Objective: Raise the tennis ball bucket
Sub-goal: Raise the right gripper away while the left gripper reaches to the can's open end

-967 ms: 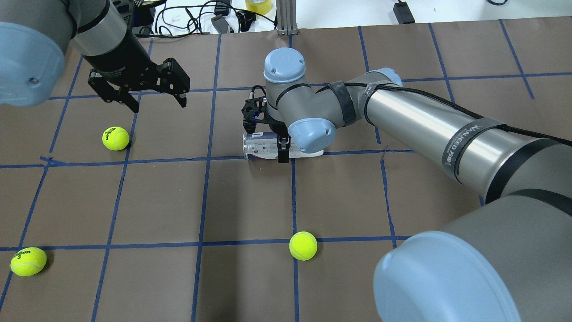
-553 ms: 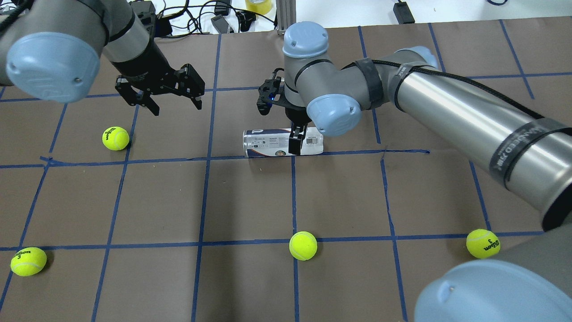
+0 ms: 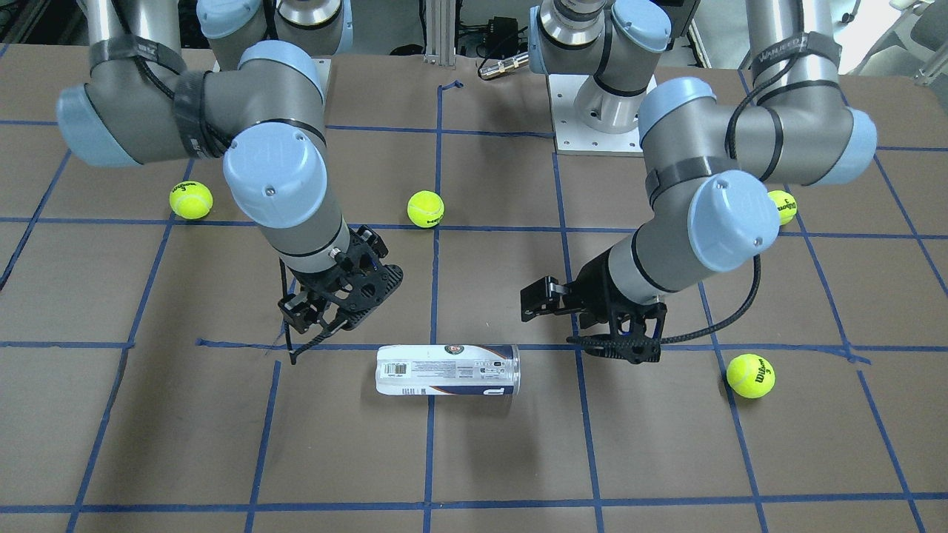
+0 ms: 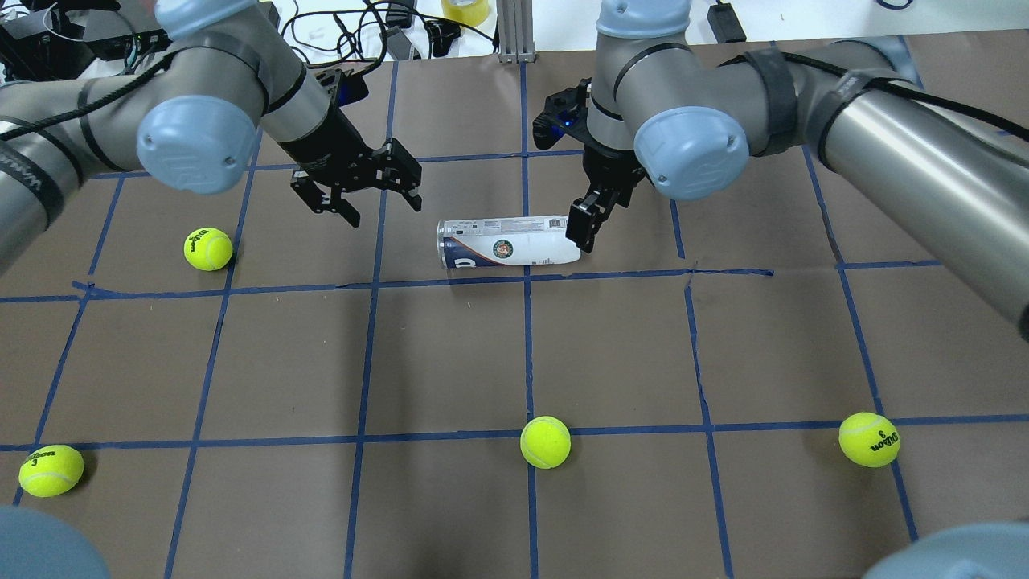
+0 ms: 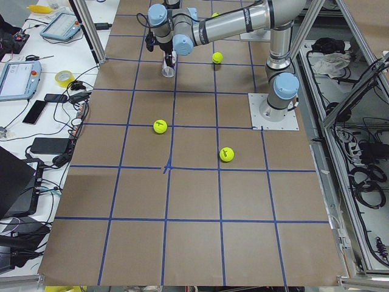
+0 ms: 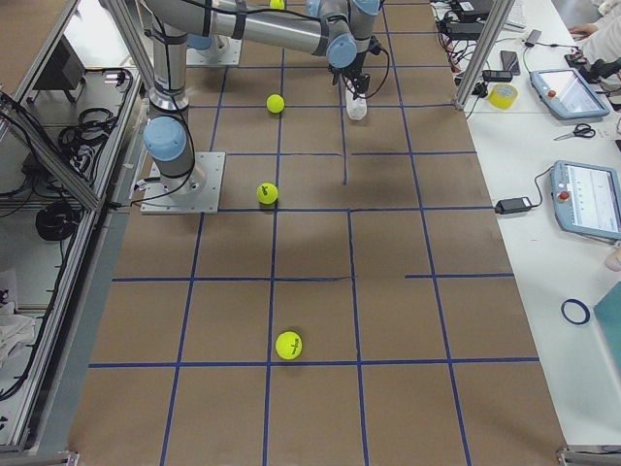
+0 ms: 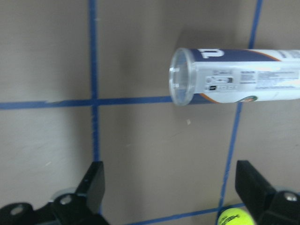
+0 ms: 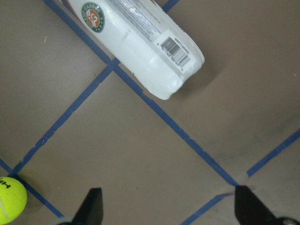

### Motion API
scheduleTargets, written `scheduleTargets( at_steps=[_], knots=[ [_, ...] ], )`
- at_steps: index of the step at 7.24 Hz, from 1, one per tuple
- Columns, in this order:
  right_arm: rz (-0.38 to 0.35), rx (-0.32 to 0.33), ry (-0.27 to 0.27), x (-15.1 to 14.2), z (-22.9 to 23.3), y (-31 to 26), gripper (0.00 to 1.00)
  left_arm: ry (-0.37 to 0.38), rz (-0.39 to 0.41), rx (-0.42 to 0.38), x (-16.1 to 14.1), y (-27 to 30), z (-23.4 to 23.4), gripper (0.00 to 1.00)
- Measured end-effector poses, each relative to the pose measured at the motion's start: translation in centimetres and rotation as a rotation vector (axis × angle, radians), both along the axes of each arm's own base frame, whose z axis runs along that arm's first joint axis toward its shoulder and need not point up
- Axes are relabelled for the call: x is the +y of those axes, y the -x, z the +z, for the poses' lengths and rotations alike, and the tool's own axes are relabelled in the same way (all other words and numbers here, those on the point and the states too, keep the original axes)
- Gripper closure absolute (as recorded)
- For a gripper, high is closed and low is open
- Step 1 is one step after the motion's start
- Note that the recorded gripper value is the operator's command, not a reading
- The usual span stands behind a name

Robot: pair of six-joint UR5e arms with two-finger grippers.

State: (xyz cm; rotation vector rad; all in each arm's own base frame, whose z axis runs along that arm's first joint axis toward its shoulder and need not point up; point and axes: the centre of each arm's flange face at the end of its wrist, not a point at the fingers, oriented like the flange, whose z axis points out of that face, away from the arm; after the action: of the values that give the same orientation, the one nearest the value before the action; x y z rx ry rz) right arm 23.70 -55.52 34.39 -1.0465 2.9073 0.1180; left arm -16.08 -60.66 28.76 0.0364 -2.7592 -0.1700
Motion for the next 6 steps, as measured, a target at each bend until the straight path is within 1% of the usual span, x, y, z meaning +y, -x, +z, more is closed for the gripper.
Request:
scheduleTargets(
  at_steps=[1, 2, 3, 4, 5, 6],
  knots=[
    [-0.171, 0.042, 0.002, 0.8, 1.8, 1.2, 0.00, 0.005, 0.003, 0.034, -1.2, 0.2, -2.0, 0.00],
    [-0.307, 0.089, 0.027, 1.4, 3.5, 2.2, 0.00, 0.018, 0.008, 0.063, -2.4, 0.3, -3.2, 0.00],
    [-0.402, 0.126, 0.068, 2.0, 5.4, 3.3, 0.00, 0.019, 0.022, 0.101, -3.4, 0.3, -4.1, 0.00],
    [-0.481, 0.137, 0.104, 2.5, 7.2, 4.5, 0.00, 0.003, 0.039, 0.140, -4.0, 0.3, -5.3, 0.00],
    [-0.559, 0.127, 0.134, 3.1, 9.1, 5.6, 0.00, -0.026, 0.049, 0.160, -4.0, 0.4, -6.8, 0.00],
    [-0.606, 0.100, 0.169, 3.9, 11.4, 6.6, 0.00, -0.061, 0.057, 0.168, -3.8, 0.4, -8.5, 0.02]
  ],
)
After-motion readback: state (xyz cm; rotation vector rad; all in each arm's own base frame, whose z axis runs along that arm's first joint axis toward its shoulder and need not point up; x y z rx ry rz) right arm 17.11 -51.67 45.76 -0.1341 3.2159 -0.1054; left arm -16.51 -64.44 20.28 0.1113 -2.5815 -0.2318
